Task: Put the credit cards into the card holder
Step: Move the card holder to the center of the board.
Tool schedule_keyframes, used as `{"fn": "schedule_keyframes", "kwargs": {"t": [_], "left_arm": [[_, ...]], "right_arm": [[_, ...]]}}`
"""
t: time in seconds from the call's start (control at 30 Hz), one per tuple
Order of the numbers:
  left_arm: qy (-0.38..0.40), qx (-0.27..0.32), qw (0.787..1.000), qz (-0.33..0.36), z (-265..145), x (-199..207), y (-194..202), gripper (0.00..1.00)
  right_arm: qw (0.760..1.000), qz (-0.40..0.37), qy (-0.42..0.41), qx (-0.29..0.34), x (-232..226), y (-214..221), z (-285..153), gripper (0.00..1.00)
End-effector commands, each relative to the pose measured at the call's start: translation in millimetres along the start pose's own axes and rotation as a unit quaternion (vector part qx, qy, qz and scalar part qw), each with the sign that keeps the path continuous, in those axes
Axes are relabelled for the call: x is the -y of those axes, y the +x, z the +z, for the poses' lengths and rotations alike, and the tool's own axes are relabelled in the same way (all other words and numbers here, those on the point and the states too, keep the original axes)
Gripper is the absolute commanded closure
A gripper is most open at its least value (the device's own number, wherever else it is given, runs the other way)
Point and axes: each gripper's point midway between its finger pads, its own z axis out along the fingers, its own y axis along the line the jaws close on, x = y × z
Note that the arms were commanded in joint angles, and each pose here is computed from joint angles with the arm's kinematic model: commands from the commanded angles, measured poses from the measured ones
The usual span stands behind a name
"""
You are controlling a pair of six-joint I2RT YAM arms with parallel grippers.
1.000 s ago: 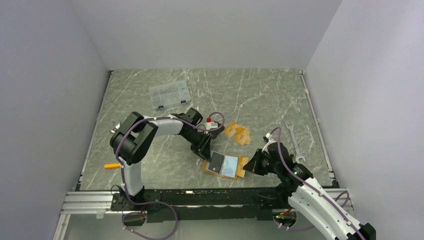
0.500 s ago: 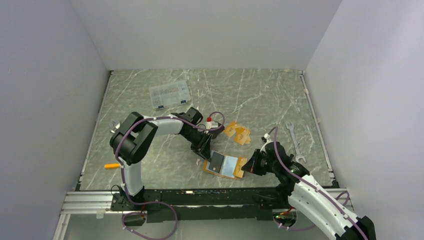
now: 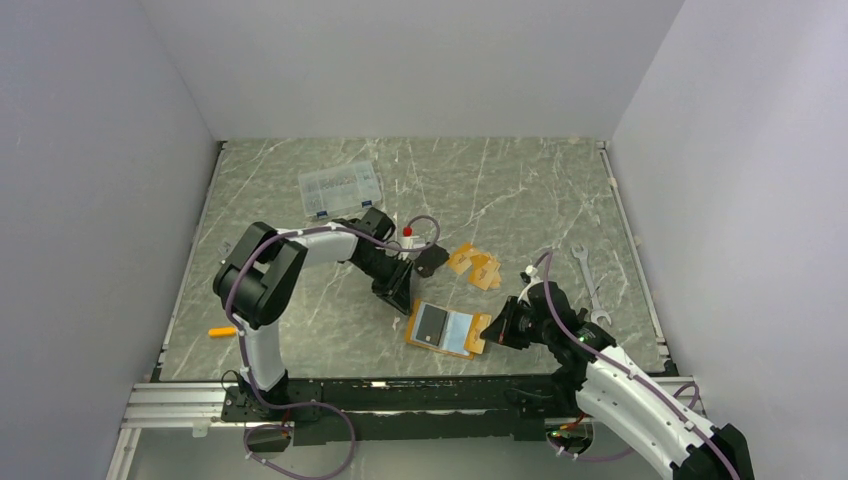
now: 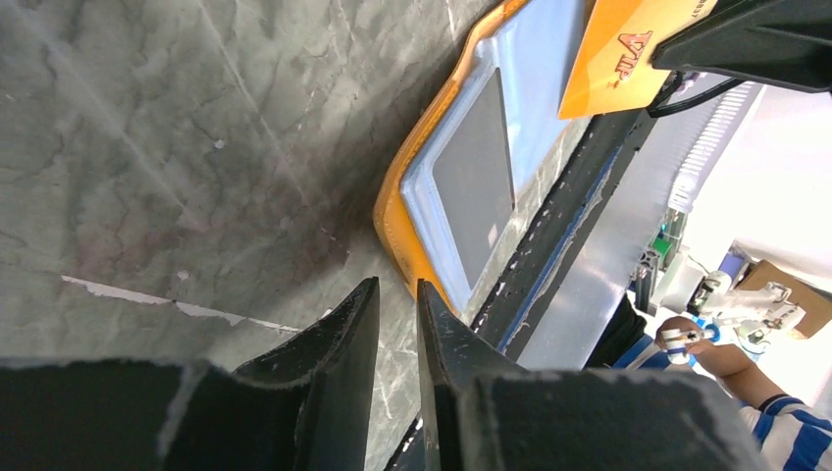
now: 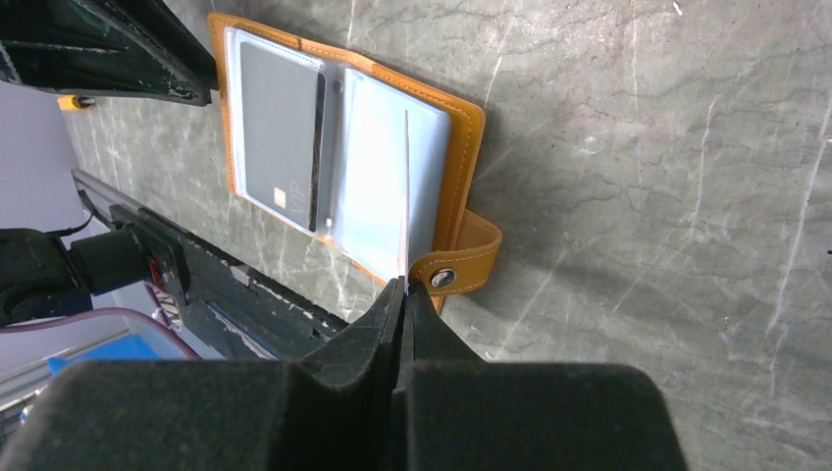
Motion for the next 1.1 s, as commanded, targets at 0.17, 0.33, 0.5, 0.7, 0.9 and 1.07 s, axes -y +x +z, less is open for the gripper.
{"fn": "schedule_keyframes", "kwargs": {"t": [0.17, 0.33, 0.5, 0.7, 0.9, 1.07], "left_arm": [[0.084, 0.012, 0.996, 0.017, 0, 34, -14, 0.63], [0.094, -0.004, 0.996, 0.003, 10, 32, -10, 0.54], [0.072, -0.016, 0.997, -0.003, 16, 22, -11, 0.57], [0.024, 0.021, 0.999, -0.002, -21, 4, -18, 0.56], [0.001, 0.036, 0.999, 0.009, -26, 0, -14, 0.52], [0.033, -0.012, 0.999, -0.01, 4, 2, -4, 0.5]], "right_arm": [[1.0, 0.004, 0.0, 0.016, -3, -7, 0, 1.0], [1.0, 0.008, 0.012, 0.009, 2, -4, 2, 1.0], [1.0, 0.011, 0.014, 0.01, 4, -3, 2, 1.0], [1.0, 0.019, 0.021, 0.005, 10, 2, 2, 1.0], [0.999, 0.015, 0.027, -0.004, 10, 2, 4, 1.0], [0.999, 0.02, 0.032, 0.001, 12, 2, 3, 1.0]]}}
